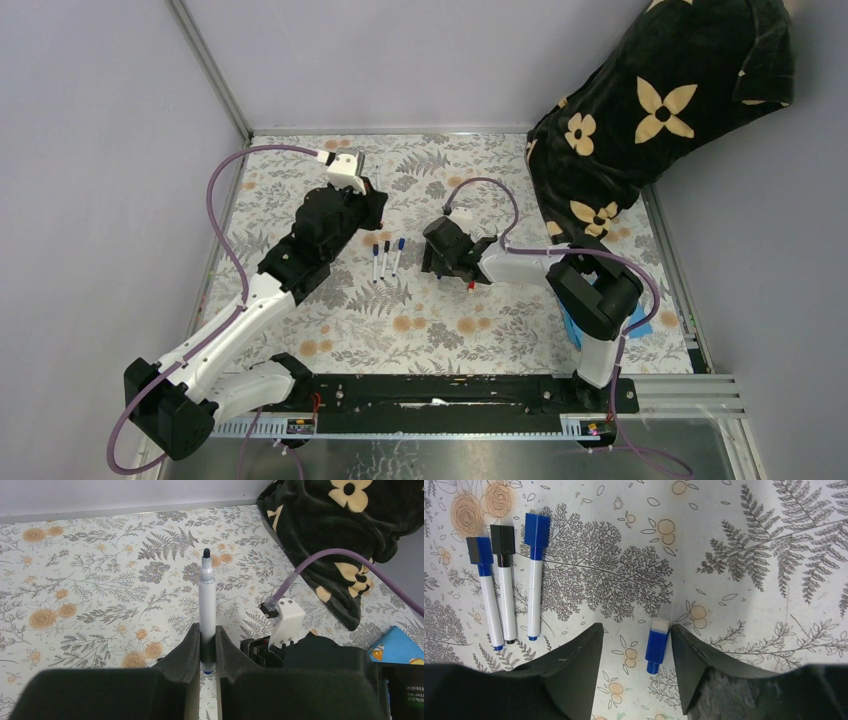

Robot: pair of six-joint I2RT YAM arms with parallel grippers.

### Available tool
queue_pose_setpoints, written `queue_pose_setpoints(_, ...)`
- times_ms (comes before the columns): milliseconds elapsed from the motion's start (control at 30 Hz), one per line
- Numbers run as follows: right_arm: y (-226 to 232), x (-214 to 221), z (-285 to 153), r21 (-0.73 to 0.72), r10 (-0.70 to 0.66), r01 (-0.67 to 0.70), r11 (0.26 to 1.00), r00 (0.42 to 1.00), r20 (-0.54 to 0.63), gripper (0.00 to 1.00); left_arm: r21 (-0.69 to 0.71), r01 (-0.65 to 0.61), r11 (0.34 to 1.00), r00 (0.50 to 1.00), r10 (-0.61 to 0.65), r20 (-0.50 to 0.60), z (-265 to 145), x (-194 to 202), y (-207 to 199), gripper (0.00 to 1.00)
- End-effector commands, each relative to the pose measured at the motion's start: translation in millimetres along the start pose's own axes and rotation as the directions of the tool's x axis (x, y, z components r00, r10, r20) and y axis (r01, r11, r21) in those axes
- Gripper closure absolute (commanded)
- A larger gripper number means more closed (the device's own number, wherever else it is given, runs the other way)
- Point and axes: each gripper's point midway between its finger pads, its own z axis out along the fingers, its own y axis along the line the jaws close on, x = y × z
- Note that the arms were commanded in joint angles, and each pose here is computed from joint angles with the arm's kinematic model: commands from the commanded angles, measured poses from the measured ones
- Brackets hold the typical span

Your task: Insert the pens into the pen caps

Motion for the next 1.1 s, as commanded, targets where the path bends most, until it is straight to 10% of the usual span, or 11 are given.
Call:
queue_pose_setpoints(0, 7.2, -0.5, 2.7, -0.011, -0.059, 0.059, 0.998, 0.997, -0.043, 0.42, 0.000, 0.006, 1.000, 0.999, -0.006, 0.034, 0.6, -11.6, -0.1, 1.00)
queue_pose_setpoints(1067, -9.8, 27.8, 5.8, 0.060, -0.300, 0.325, 0.944, 0.918, -0.261, 0.63, 0.005, 0.011, 1.000, 1.000, -0.011, 0.027, 2.5, -10.3, 0.1, 1.00)
